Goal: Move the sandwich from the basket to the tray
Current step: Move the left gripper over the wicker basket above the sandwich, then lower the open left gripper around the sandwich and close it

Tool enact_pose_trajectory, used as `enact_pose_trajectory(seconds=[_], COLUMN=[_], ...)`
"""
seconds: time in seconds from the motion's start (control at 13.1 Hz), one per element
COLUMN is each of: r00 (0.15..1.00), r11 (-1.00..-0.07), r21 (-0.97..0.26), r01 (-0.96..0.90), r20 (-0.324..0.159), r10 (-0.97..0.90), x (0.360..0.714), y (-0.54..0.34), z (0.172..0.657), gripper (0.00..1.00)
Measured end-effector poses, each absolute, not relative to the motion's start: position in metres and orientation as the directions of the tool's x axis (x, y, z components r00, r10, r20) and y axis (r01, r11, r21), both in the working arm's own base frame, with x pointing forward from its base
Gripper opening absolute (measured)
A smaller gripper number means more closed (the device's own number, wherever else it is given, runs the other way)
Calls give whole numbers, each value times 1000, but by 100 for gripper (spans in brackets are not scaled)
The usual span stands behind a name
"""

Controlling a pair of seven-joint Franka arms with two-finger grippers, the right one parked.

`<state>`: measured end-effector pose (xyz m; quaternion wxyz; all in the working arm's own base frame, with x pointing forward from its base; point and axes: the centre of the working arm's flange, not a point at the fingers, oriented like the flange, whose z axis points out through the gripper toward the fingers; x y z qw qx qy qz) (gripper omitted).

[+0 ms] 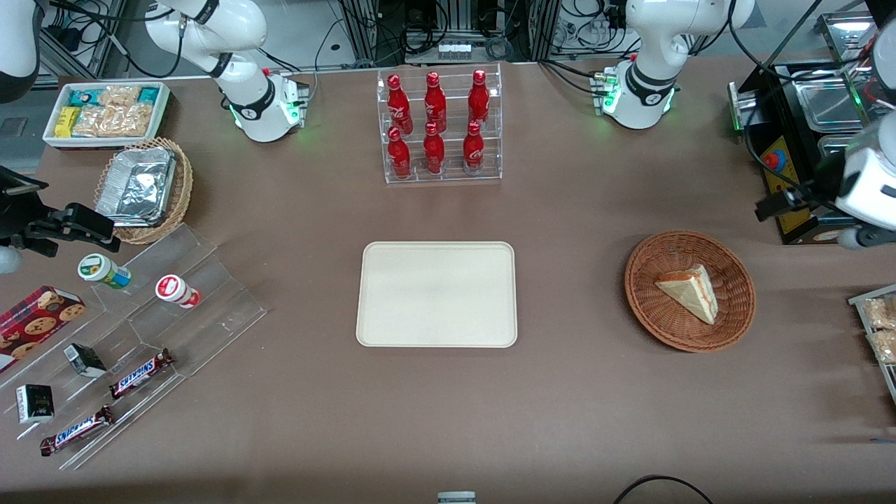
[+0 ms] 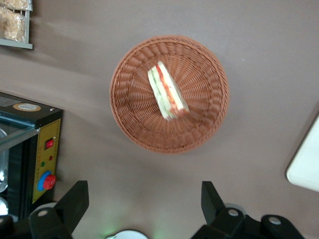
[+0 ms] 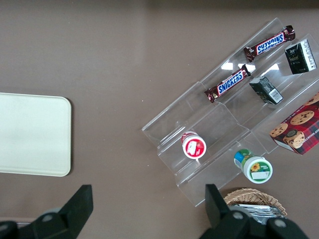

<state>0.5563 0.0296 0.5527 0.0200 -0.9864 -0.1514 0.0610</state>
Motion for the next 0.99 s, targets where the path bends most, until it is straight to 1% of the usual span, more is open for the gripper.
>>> enact_pose_trajectory(seconds=[0.15,0.38,0.46,0.61,0.99], r00=[918,875,849,769,619], r11=[-925,-879,-852,-770,-618], r21=[-43,-48,-46,-41,-64], r01=[378,474,521,637,784], r20=[-109,-90,-72,-36,-5], r10=[381,476,523,638,785], x=[556,552,551,550,564], y=[54,60,61,62,56], z=[515,460,444,408,331], gripper=[100,100,100,100,100])
